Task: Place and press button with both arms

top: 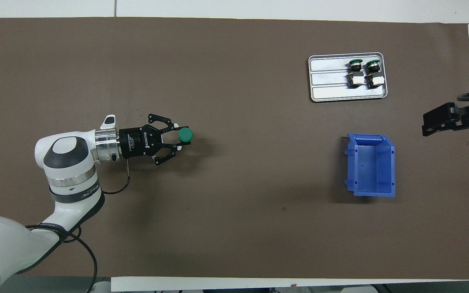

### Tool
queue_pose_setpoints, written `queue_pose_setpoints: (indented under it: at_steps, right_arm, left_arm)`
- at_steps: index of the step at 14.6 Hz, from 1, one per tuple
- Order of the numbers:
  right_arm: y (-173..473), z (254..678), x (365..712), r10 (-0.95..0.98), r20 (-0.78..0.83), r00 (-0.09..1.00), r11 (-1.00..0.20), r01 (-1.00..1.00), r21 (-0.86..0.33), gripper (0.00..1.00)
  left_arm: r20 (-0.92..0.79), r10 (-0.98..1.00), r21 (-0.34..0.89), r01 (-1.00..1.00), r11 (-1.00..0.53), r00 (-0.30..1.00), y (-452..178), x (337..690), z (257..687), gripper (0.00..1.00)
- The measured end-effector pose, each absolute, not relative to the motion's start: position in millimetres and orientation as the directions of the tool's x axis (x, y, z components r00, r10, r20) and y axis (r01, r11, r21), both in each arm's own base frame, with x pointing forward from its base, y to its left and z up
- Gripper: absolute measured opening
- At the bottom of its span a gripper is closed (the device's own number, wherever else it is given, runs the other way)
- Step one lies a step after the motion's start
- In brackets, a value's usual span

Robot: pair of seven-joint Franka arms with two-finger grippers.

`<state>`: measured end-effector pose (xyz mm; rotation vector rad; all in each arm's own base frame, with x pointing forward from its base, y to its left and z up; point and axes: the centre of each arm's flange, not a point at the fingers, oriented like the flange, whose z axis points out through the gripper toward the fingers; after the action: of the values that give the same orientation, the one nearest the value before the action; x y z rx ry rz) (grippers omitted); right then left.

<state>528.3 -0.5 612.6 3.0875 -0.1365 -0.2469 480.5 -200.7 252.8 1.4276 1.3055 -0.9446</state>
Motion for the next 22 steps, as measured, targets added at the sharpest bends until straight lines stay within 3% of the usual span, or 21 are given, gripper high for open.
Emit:
queue_pose_setpoints:
  at_steps: [9, 22]
  right_arm:
    - [-0.5, 612.7, 528.3, -0.091, -0.157, 0.983, -0.995, -0.084, 0.048, 1.0]
    - [-0.5, 612.7, 528.3, -0.091, -0.157, 0.983, -0.995, -0.084, 0.048, 1.0]
  left_arm:
    - [-0.963, 0.226, 0.156, 0.988, 0.022, 0.147, -211.0, 467.5, 225.9, 0.4]
    - [-0.954, 0.251, 0.174, 0.985, 0.008, 0.166, -234.6, 457.2, 219.6, 0.4]
